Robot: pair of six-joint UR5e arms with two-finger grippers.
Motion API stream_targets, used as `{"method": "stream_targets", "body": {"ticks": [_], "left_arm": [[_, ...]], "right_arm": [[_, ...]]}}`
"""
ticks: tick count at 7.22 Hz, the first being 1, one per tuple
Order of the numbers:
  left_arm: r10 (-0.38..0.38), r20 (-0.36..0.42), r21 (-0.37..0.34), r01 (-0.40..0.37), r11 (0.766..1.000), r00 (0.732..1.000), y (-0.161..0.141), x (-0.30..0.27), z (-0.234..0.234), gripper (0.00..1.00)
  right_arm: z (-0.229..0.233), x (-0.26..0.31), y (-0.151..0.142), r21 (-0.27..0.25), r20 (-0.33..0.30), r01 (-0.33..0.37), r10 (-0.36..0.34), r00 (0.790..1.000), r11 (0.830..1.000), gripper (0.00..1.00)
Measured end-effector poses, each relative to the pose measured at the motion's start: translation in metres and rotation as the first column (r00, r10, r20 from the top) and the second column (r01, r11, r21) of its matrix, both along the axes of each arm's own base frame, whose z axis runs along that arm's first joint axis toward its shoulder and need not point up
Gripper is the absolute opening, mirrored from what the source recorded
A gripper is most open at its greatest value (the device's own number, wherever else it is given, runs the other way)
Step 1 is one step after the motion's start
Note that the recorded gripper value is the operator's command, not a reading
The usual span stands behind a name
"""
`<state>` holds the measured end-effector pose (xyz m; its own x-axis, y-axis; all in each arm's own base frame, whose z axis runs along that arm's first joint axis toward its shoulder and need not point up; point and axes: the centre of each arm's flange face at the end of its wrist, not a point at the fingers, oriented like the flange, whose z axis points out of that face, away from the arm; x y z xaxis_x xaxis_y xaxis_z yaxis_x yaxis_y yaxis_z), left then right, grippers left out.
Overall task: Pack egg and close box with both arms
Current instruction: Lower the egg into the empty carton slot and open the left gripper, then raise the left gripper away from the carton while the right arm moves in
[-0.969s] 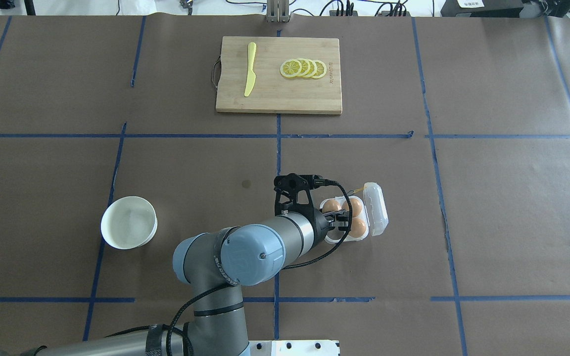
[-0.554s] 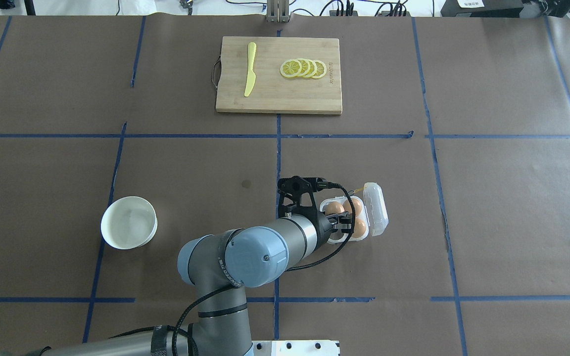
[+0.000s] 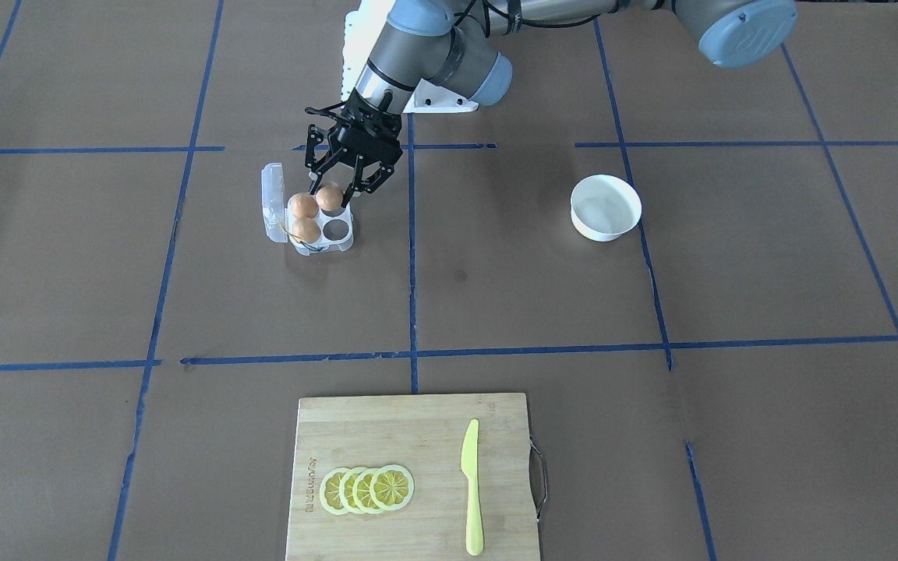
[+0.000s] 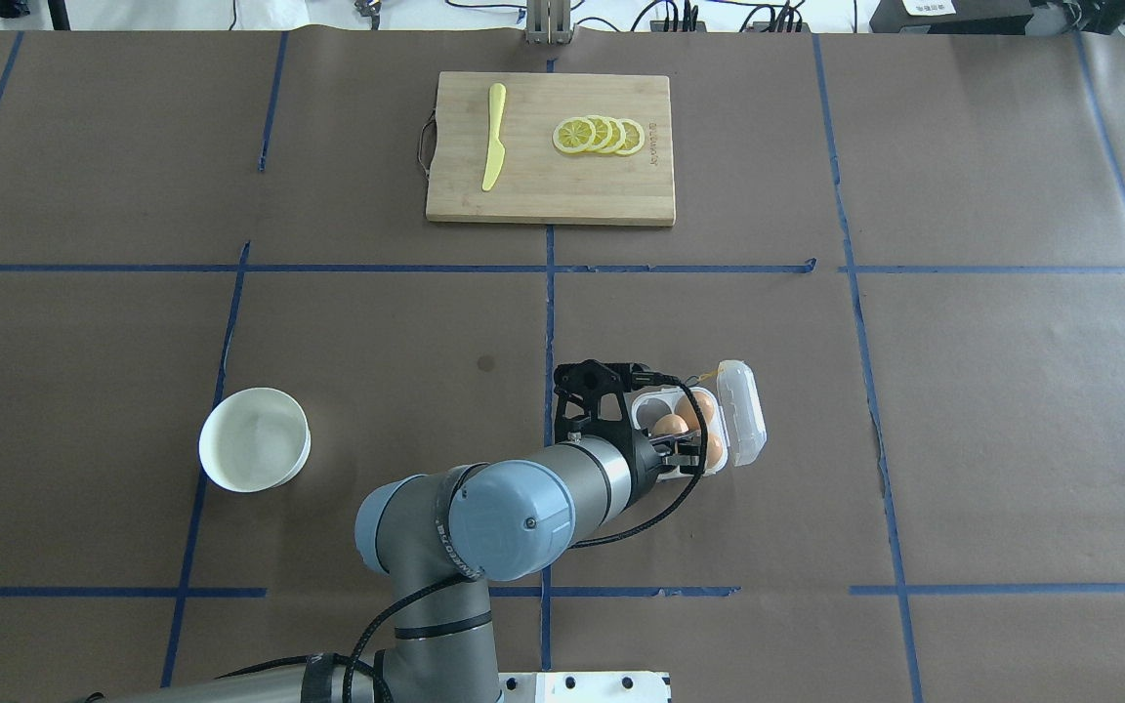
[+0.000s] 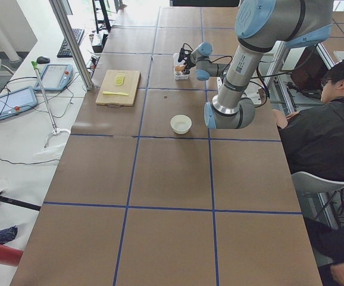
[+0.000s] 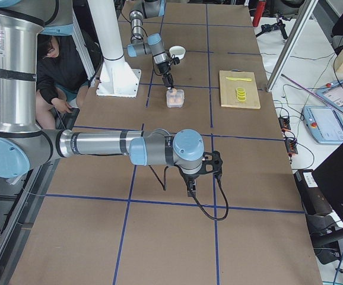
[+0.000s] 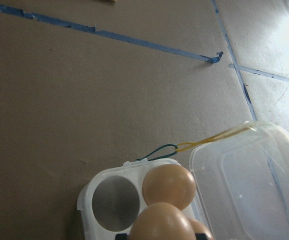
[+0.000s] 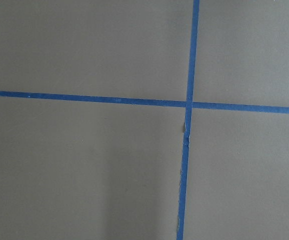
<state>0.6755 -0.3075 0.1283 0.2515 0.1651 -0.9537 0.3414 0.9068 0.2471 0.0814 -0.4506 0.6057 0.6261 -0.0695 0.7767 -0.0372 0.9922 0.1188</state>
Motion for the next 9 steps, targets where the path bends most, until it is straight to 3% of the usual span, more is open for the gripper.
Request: {"method": "stream_targets", "body": {"ticks": [4,6,9], "left_arm": [[-0.004,-0.031,0.005,0.004,1.000,1.000,-0.004,-0.009,-0.010,0.99],[0.019,-0.042,0.001,-0.019,1.000,0.999,-0.031,-0.040,-0.015,0.99],[0.056,0.101,0.009,-0.057,0.998,0.993,-0.063,-0.107,-0.030,1.00]], "right_arm": [[-0.001,0.000,-0.001,0.001,0.000,0.000,0.000,1.000,1.000,1.00],[-0.005,0.000,-0.002,0.008,0.005,-0.002,0.002,1.000,1.000,1.00],[-0.050,-0.022,-0.005,-0.019,0.032,-0.045,0.045,0.998,0.999,1.00]]}}
